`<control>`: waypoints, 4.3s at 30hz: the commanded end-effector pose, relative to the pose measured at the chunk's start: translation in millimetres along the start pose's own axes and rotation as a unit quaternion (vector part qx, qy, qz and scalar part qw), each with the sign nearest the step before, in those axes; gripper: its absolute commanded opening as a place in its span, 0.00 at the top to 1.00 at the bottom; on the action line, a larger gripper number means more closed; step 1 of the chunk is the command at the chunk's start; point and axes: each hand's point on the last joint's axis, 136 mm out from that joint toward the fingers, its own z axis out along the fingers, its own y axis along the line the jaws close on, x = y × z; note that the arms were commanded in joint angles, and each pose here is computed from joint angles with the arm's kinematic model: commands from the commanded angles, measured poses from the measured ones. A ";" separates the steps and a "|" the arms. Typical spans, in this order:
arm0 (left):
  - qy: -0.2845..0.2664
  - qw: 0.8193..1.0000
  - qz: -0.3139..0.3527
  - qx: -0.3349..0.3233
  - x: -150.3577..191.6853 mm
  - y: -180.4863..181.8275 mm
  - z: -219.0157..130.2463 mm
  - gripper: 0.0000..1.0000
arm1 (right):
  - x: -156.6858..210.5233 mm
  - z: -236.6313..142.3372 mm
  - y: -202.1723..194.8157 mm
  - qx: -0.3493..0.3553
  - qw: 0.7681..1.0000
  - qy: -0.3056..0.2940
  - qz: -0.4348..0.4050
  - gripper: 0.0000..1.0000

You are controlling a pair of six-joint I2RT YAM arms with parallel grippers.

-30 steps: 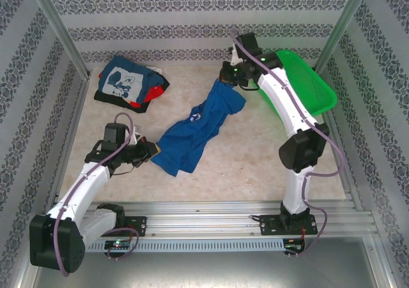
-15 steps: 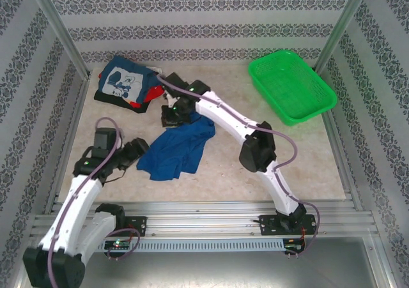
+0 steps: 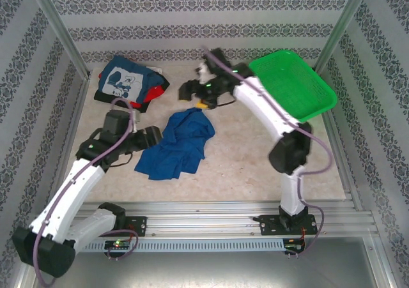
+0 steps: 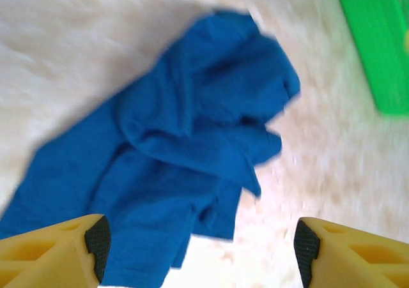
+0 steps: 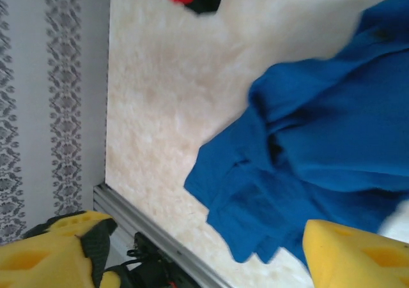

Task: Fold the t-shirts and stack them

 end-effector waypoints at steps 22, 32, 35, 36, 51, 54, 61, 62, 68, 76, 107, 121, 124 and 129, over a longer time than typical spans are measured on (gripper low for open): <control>0.333 0.831 0.445 -0.002 113.9 -83.6 133.8 0.40 | 91.9 -60.9 -167.9 0.033 0.995 -0.066 0.066 0.02; 0.320 0.907 0.272 -0.029 110.8 -98.8 164.1 0.45 | 100.5 -65.9 -176.4 0.033 0.995 -0.067 0.072 0.02; 0.309 0.931 0.191 -0.041 110.7 -102.2 164.1 0.45 | 102.5 -67.1 -179.5 0.036 0.994 -0.067 0.073 0.02; 0.306 0.937 0.161 -0.045 111.8 -101.6 164.4 0.45 | 102.3 -68.4 -180.3 0.037 0.994 -0.069 0.073 0.02; 0.262 0.956 0.027 -0.129 105.4 -76.5 190.6 0.51 | 99.3 -75.0 -182.8 0.027 0.995 -0.070 0.065 0.02; 0.261 0.955 0.006 -0.140 104.8 -63.2 192.5 0.56 | 100.7 -75.7 -182.5 0.024 0.995 -0.071 0.063 0.02; 0.266 0.954 0.002 -0.138 106.6 -64.2 202.4 0.63 | 104.7 -72.9 -182.8 0.015 0.995 -0.068 0.066 0.02; 0.269 0.953 0.001 -0.136 107.7 -65.1 204.6 0.64 | 105.2 -72.3 -182.5 0.012 0.995 -0.068 0.068 0.02; 0.283 0.948 0.009 -0.145 111.5 -61.9 205.2 0.74 | 108.2 -71.4 -182.4 0.005 0.995 -0.069 0.068 0.02; 0.258 0.955 0.028 -0.146 89.8 -67.0 193.5 1.00 | 120.3 -54.2 -160.1 -0.024 0.998 -0.045 0.038 0.02; -0.053 0.996 -0.005 -0.078 -172.2 46.8 24.9 1.00 | 244.9 153.3 26.3 0.072 0.953 0.197 -0.220 0.28; -0.071 0.994 -0.033 -0.072 -179.3 82.5 19.8 1.00 | 248.9 222.1 15.7 0.184 0.932 0.199 -0.240 0.34; -0.066 0.995 -0.035 -0.070 -176.2 85.4 22.7 1.00 | 254.3 227.6 8.2 0.219 0.919 0.207 -0.254 0.36; -0.061 0.995 -0.040 -0.071 -170.5 93.0 24.4 1.00 | 256.3 234.2 -10.0 0.258 0.905 0.207 -0.268 0.43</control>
